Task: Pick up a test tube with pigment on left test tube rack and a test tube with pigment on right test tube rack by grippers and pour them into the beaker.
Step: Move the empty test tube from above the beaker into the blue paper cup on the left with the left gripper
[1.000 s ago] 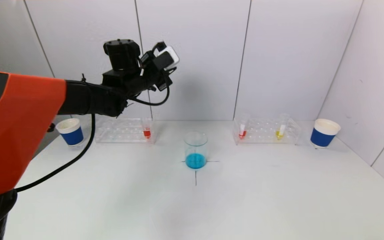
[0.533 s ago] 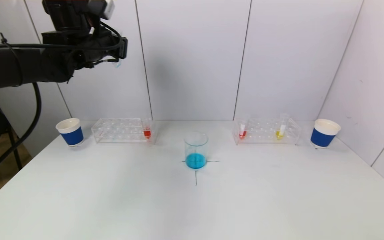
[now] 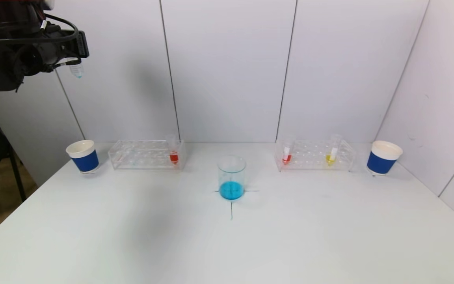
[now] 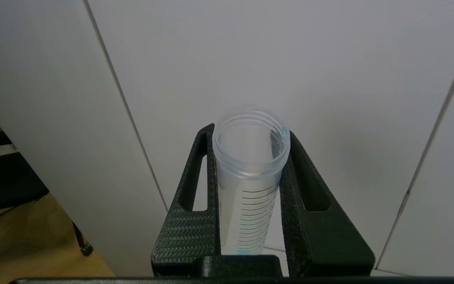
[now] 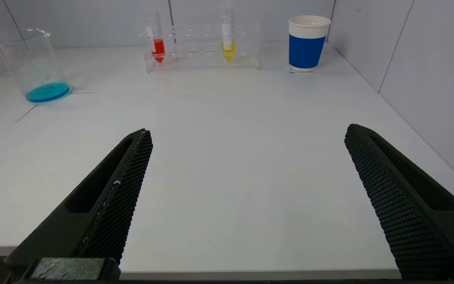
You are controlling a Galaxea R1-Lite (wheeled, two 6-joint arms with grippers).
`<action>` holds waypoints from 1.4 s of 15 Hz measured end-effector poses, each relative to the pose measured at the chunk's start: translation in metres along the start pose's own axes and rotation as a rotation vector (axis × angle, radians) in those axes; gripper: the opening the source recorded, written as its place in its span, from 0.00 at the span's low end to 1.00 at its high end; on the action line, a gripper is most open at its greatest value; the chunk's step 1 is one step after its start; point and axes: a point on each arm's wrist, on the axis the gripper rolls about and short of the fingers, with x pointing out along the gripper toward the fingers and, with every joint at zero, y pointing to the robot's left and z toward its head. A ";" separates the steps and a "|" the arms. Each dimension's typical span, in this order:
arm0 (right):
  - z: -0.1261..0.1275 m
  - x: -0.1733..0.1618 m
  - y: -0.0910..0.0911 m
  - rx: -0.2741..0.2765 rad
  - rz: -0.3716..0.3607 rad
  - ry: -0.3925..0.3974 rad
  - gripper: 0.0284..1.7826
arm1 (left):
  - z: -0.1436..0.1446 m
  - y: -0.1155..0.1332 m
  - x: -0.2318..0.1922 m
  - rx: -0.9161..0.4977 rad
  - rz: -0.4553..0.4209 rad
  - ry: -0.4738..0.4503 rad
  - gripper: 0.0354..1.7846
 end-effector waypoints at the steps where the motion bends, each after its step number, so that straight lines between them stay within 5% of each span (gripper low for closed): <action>1: 0.000 0.000 0.000 0.000 0.000 0.000 1.00 | -0.006 0.008 0.002 -0.013 0.016 0.000 0.24; 6: 0.000 0.000 0.000 0.000 0.000 0.000 1.00 | -0.051 0.036 0.017 -0.034 0.056 -0.032 0.24; 13: 0.000 0.000 0.000 0.000 0.000 0.000 1.00 | -0.127 0.056 0.034 -0.078 0.114 0.047 0.24; 21: 0.000 0.000 0.000 0.000 0.000 0.000 1.00 | -0.200 0.061 0.046 -0.073 0.123 0.088 0.24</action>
